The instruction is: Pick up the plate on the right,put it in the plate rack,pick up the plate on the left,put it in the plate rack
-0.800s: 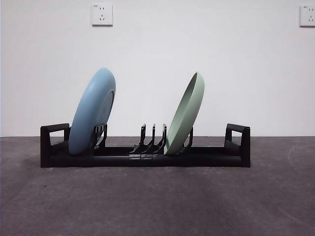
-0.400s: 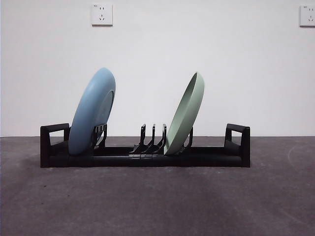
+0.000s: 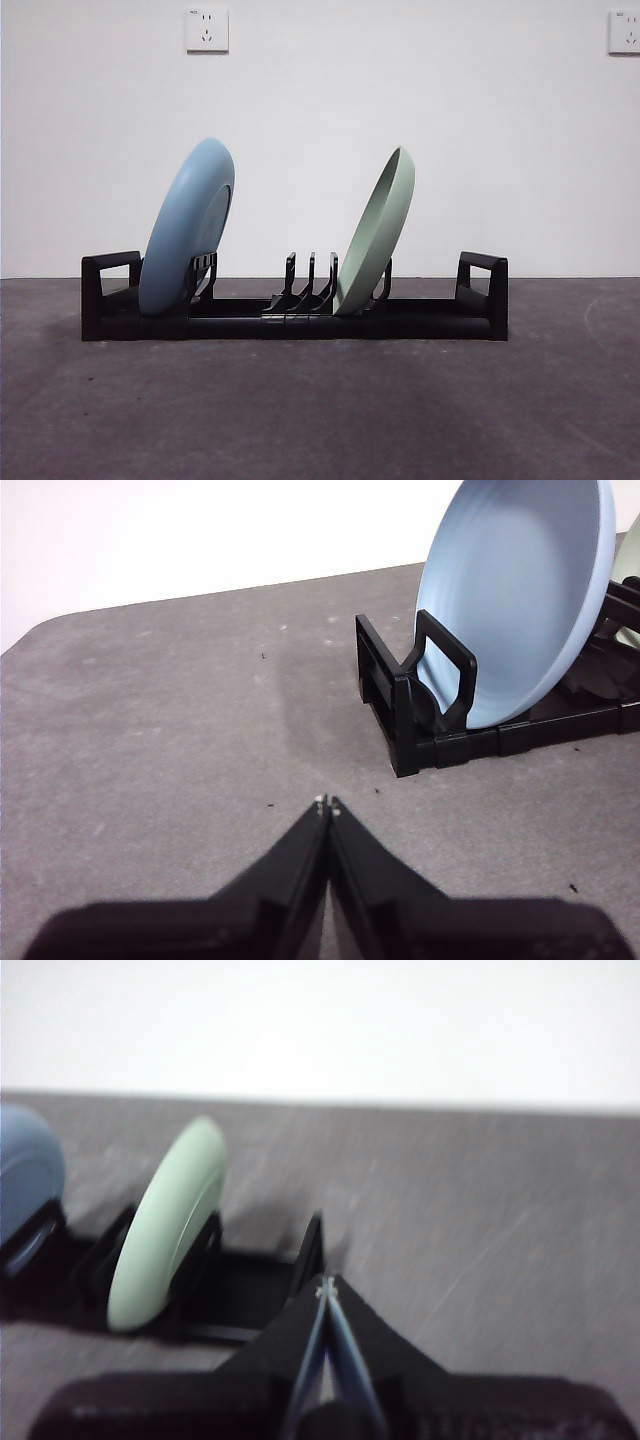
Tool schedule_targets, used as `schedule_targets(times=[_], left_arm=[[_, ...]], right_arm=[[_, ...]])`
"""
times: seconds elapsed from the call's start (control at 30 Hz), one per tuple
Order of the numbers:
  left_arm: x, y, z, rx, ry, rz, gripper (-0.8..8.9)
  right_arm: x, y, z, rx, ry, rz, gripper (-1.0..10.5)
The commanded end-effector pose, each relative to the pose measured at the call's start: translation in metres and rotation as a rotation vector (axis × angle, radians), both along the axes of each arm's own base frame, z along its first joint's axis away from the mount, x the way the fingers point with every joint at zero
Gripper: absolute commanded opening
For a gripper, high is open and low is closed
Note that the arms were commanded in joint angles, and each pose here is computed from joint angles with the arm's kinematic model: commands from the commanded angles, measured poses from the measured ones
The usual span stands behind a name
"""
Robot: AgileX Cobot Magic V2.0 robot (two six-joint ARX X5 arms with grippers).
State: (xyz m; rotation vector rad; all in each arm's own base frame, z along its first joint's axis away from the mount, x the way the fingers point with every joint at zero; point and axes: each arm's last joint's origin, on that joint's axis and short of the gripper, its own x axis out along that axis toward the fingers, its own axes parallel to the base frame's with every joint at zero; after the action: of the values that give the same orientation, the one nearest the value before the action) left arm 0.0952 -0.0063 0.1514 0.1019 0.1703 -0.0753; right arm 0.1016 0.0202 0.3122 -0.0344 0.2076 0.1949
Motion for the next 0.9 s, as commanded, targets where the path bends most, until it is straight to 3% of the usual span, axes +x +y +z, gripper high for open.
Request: schedule_targets(times=[0.03, 0.23, 0.53, 0.9], left_arm=[[0.001, 0.0, -0.005, 0.009, 0.008, 0.004, -0.03], [0.001, 0.0, -0.005, 0.009, 0.008, 0.004, -0.04], [0.001, 0.0, -0.005, 0.009, 0.008, 0.004, -0.04], [0.001, 0.0, -0.005, 0.009, 0.008, 0.004, -0.03]], right_arm=[[-0.005, -0.004, -0.013, -0.044, -0.035, -0.014, 0.0], [-0.015, -0.012, -0.057, -0.005, -0.101, -0.094, 0.0], [-0.013, -0.012, -0.122, 0.032, -0.094, -0.104, 0.0], [-0.008, -0.01, -0.151, 0.043, -0.064, -0.05, 0.0]])
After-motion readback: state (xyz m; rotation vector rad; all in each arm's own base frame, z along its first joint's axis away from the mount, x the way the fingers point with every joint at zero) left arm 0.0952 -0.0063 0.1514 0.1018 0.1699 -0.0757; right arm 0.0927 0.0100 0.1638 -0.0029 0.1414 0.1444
